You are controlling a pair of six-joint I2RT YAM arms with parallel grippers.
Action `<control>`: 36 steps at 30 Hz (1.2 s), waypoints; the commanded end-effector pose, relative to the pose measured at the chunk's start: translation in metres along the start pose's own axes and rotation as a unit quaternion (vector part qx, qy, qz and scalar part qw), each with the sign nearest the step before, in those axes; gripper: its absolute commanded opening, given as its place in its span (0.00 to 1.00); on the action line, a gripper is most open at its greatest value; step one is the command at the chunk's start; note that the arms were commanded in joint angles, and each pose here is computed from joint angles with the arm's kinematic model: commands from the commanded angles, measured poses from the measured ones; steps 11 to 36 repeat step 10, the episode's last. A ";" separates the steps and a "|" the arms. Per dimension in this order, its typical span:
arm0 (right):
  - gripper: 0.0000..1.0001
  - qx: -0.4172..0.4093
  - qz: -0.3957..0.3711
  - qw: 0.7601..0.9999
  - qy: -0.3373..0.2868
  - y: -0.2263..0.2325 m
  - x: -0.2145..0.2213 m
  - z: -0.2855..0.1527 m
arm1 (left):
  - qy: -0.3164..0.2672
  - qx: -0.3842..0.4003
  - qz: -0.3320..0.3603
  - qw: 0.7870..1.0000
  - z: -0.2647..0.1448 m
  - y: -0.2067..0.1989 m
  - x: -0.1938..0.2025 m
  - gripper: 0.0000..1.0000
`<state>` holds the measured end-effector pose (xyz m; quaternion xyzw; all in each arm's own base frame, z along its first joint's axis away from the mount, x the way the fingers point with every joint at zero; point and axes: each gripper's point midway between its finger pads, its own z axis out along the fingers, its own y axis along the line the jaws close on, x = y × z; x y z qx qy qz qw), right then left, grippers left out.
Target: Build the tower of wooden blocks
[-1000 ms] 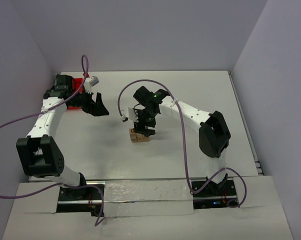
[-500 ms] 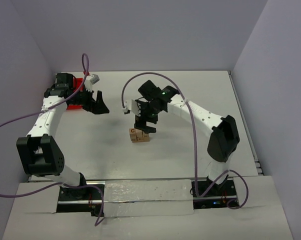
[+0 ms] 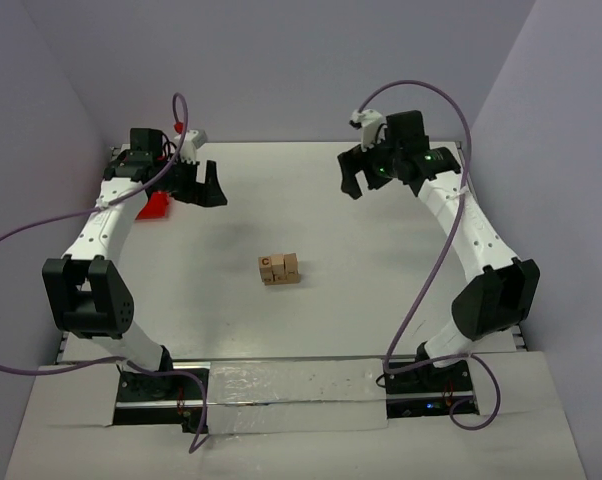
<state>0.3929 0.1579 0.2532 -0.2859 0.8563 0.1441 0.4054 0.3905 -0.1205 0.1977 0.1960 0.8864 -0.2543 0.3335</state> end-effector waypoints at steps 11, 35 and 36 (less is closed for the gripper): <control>1.00 0.063 0.122 0.990 -0.014 -0.036 0.034 -0.013 | -0.084 -0.057 -0.089 0.991 -0.026 0.046 -0.032 0.99; 1.00 0.063 0.122 0.990 -0.014 -0.036 0.034 -0.013 | -0.084 -0.057 -0.089 0.991 -0.026 0.046 -0.032 0.99; 1.00 0.063 0.122 0.990 -0.014 -0.036 0.034 -0.013 | -0.084 -0.057 -0.089 0.991 -0.026 0.046 -0.032 0.99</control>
